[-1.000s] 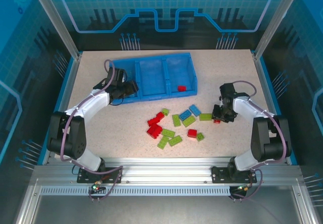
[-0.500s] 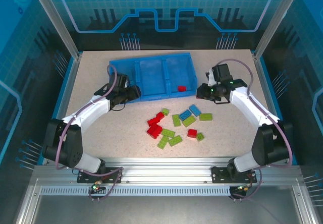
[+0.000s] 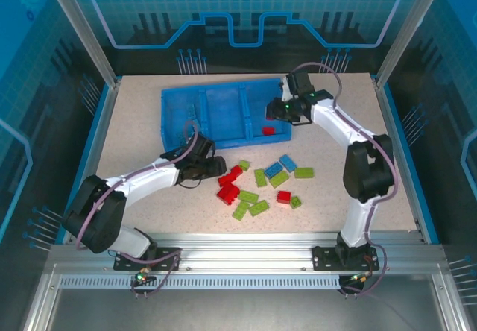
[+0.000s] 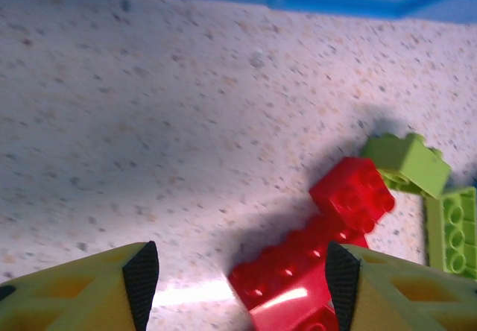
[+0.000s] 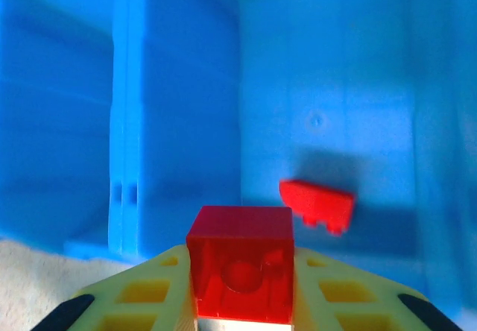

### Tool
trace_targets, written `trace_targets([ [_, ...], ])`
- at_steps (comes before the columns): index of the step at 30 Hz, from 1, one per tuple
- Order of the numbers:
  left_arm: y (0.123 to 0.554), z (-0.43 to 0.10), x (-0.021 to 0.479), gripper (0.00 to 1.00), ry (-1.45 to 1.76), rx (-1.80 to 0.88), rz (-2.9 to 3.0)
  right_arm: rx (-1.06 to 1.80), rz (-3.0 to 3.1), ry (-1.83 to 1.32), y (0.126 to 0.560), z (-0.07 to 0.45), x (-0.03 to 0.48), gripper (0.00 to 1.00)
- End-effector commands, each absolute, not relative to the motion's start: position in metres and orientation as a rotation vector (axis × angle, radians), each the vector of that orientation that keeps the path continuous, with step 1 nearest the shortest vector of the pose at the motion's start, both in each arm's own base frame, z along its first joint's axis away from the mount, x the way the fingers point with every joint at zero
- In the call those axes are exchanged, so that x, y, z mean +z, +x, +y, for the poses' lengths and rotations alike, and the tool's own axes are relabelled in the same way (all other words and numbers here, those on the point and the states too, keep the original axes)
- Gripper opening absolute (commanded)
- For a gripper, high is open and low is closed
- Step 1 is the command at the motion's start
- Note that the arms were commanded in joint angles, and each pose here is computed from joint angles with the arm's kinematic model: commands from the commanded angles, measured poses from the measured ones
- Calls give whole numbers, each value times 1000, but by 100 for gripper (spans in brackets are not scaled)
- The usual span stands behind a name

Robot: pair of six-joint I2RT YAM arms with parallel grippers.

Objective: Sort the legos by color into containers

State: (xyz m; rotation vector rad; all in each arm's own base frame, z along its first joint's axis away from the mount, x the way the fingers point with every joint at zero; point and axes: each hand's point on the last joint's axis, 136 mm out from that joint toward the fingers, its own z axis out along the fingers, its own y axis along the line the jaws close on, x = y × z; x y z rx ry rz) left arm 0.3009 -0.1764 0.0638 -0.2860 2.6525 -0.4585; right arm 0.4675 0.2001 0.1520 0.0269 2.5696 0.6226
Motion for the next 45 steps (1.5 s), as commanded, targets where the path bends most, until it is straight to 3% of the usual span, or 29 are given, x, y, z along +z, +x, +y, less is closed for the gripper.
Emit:
trace_targets([
  [1,295,-177,65,65,-330,-449,2625,539,2640,25,475,208,137,33],
  [9,273,-203,60,72,-218,-428,2702,478,2683,22,484,216,118,43],
  [18,234,-214,56,86,-336,-374,2793,500,2694,-20,477,226,117,72],
  [23,224,-222,60,96,-466,-395,2791,529,2672,-37,472,232,126,72],
  [27,218,-223,58,99,-639,-397,2797,536,2653,-25,465,228,132,72],
  [35,206,-222,53,99,-1086,-456,2727,525,2630,-8,446,211,137,73],
  [45,217,-241,52,99,-1231,-466,2704,541,2626,57,431,185,128,72],
])
